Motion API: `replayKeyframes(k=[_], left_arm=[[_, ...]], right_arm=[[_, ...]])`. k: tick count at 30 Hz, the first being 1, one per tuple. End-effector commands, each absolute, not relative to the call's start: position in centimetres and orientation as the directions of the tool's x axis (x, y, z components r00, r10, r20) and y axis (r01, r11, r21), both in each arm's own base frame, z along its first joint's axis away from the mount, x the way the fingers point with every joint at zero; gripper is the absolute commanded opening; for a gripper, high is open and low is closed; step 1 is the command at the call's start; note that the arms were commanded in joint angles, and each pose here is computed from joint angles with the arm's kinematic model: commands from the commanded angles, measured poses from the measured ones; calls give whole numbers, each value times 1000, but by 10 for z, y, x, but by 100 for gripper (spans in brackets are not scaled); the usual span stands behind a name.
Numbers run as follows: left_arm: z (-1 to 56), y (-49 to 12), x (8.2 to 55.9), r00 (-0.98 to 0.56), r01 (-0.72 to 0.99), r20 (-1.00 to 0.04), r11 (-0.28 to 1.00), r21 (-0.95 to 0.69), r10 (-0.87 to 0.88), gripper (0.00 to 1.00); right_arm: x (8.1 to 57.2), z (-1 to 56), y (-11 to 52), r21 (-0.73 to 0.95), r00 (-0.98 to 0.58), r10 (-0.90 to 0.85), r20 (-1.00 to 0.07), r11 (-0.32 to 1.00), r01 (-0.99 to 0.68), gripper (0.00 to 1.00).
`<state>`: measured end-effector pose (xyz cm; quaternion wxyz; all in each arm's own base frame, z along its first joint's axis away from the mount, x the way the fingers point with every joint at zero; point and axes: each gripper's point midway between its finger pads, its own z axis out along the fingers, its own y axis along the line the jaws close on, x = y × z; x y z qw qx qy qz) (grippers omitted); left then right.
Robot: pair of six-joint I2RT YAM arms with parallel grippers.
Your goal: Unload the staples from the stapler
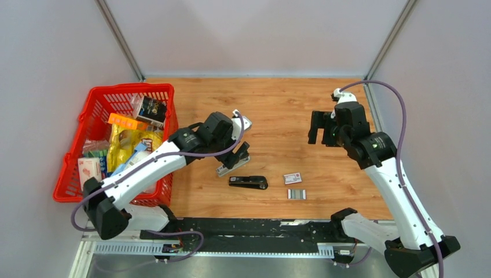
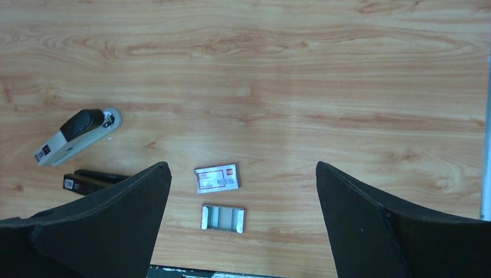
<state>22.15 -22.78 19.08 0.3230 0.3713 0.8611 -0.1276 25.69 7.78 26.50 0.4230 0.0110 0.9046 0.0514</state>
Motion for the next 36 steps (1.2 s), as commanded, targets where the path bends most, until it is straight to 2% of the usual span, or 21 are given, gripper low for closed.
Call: replayKeyframes(k=[1,3,9,11,17,33,36], left_arm=[[180,-240,243,-481,727,-655,683,75,583,86],[171,-246,248,-458,751,-641,654,92,616,81],[139,-261,262,-426,793,-599,598,112,678,81],[129,-267,265,-439,805,-590,588,77,678,76],[106,-280,276,-442,835,-604,551,-7,663,76],[59,-266,290,-502,813,-542,582,-30,674,74],[51,-263,288,-508,815,-519,579,-29,688,71]], right_arm=[[255,261,107,197,-647,65,-759,971,-134,100],[254,258,111,208,-651,60,-757,966,-152,100],[248,257,122,249,-655,67,-752,950,-189,100],[244,256,129,275,-664,65,-745,937,-217,100],[238,249,132,281,-676,51,-735,931,-235,100],[231,244,142,304,-687,39,-726,914,-269,100],[231,243,143,309,-690,40,-723,912,-271,100]])
